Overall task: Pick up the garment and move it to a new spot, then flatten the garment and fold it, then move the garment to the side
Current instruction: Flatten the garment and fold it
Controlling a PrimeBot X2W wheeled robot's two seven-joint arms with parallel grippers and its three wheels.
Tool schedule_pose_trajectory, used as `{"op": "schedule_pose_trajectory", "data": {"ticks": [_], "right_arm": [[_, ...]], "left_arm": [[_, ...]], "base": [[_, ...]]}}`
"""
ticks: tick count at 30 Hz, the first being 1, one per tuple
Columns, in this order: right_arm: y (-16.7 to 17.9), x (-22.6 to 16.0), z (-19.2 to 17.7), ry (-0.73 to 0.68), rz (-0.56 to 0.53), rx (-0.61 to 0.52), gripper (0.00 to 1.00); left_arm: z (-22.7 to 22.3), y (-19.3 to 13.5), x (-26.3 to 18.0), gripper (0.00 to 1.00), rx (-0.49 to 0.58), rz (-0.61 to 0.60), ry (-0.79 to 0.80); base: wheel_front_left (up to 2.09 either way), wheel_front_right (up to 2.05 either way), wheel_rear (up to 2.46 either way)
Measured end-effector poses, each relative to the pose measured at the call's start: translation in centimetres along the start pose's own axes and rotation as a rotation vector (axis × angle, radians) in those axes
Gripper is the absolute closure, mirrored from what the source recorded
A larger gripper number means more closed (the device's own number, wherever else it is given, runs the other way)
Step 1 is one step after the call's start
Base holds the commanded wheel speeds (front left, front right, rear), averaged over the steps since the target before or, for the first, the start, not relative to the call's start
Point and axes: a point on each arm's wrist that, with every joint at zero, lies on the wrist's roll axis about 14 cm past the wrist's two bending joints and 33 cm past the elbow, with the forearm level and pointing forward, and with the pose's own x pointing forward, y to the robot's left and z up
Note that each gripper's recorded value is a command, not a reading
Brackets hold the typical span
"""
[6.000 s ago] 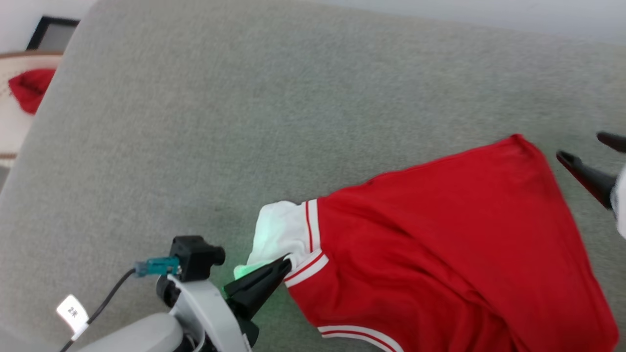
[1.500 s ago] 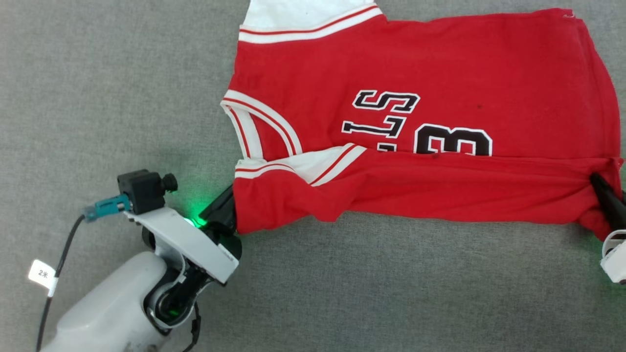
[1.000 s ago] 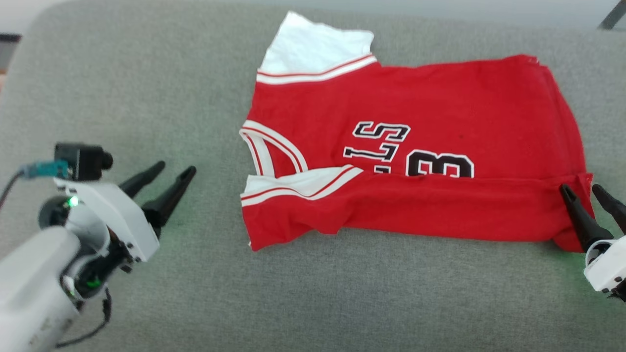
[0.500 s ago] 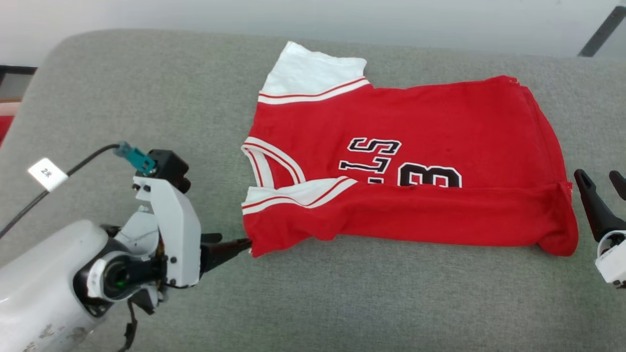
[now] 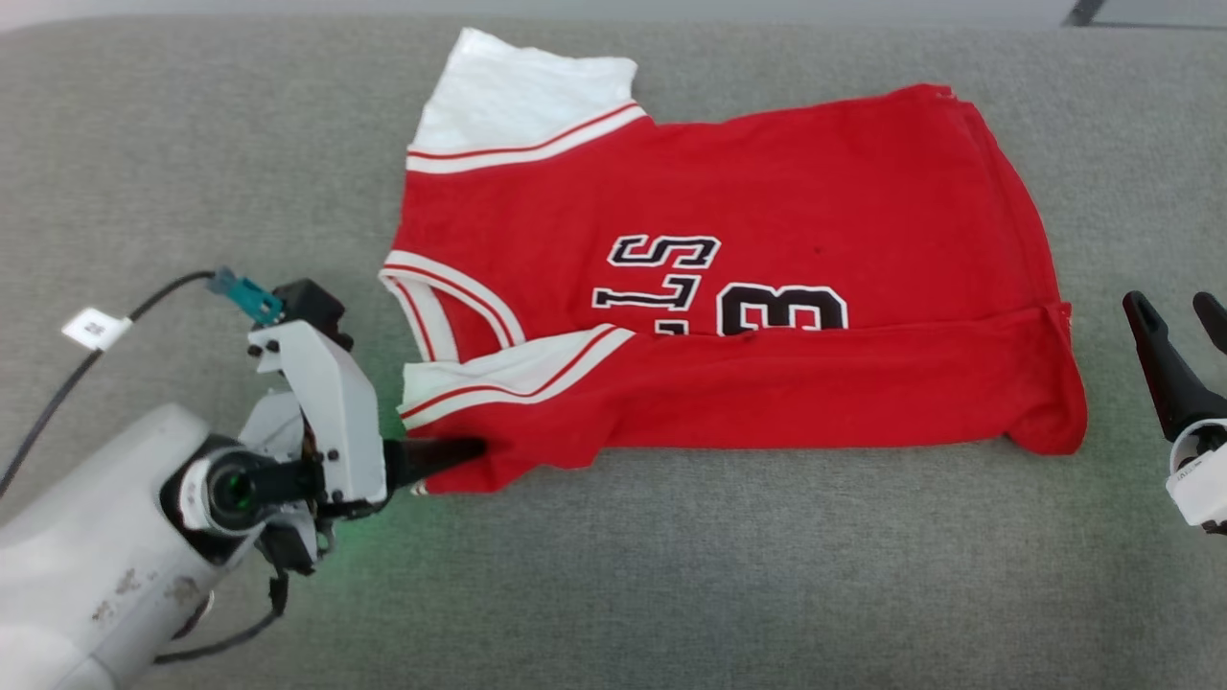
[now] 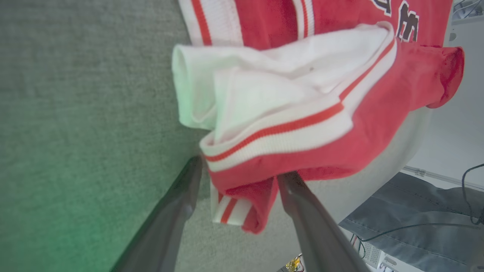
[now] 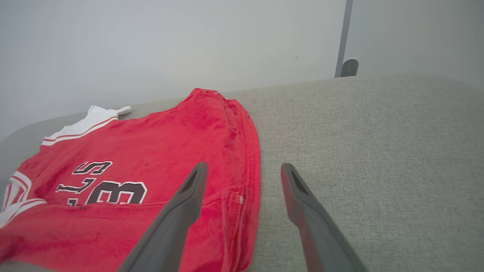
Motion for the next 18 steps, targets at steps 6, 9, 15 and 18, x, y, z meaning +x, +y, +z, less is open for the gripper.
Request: {"op": "schedule_pose_trajectory", "data": {"ticks": [6, 9, 15, 18], "right_arm": [[-1.4, -0.3, -0.5, 0.031, -0.036, -0.014, 0.00], [-1.1, -0.3, -1.3, 0.093, -0.016, -0.049, 0.00], [0.7, -1.1, -4.9, 0.387, 0.083, -0.182, 0.00], [0.8, -2.0, -7.0, 0.559, 0.104, -0.237, 0.00]], "left_arm": [[0.5, 0.1, 2.0, 1.00, -0.010, -0.033, 0.037], [0.6, 0.4, 2.3, 1.00, -0.015, -0.039, 0.046], [0.7, -0.3, 2.3, 1.00, 0.001, -0.066, 0.025], [0.8, -0.5, 2.3, 1.00, 0.016, -0.073, 0.019]], "base": [[0.00, 0.00, 0.00], [0.00, 0.00, 0.00], [0.00, 0.00, 0.00], [0.00, 0.00, 0.00]]}}
